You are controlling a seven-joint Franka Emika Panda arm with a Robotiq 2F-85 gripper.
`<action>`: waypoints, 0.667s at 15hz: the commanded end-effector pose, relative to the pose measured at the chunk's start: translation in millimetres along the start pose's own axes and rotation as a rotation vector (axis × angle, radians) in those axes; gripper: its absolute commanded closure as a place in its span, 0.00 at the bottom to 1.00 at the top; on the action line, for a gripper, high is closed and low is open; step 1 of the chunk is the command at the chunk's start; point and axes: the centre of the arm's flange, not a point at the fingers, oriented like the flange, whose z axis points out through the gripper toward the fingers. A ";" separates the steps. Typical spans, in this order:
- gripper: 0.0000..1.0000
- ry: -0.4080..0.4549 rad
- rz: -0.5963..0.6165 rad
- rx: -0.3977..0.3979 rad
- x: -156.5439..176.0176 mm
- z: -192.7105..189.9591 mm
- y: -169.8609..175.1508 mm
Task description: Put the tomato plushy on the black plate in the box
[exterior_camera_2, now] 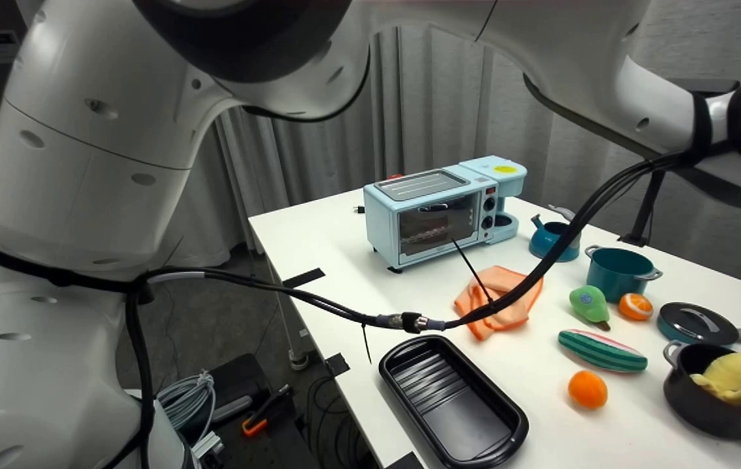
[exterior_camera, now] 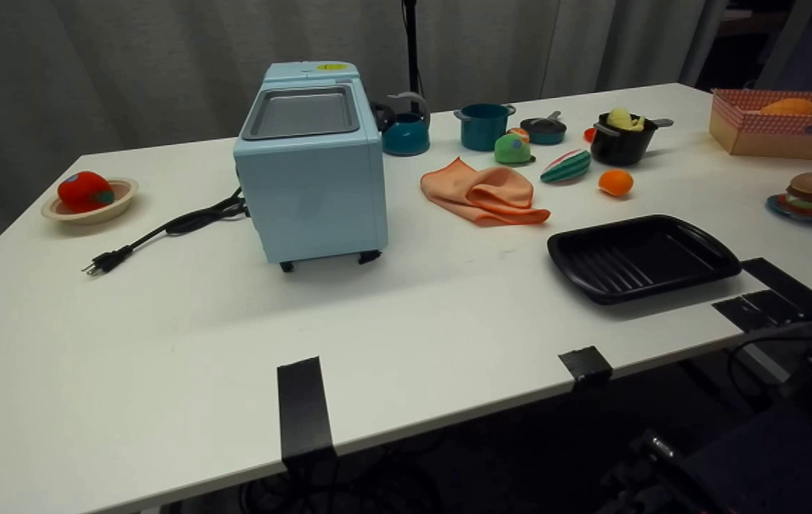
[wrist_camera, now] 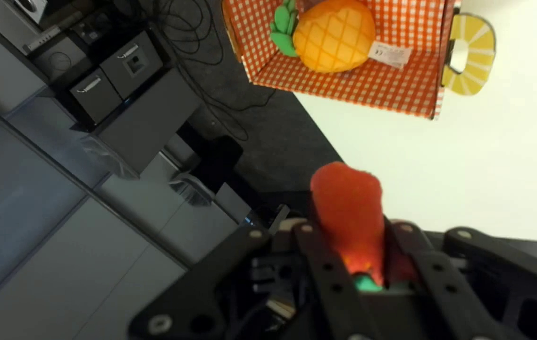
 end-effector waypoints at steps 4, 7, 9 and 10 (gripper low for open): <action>0.32 0.186 0.228 -0.075 6.1 1.9 6.1; 0.10 0.212 0.261 -0.075 3.3 -4.2 -3.9; 0.00 0.211 0.279 -0.069 2.1 -9.2 -10.2; 0.00 0.203 0.285 -0.053 1.2 -11.9 -12.7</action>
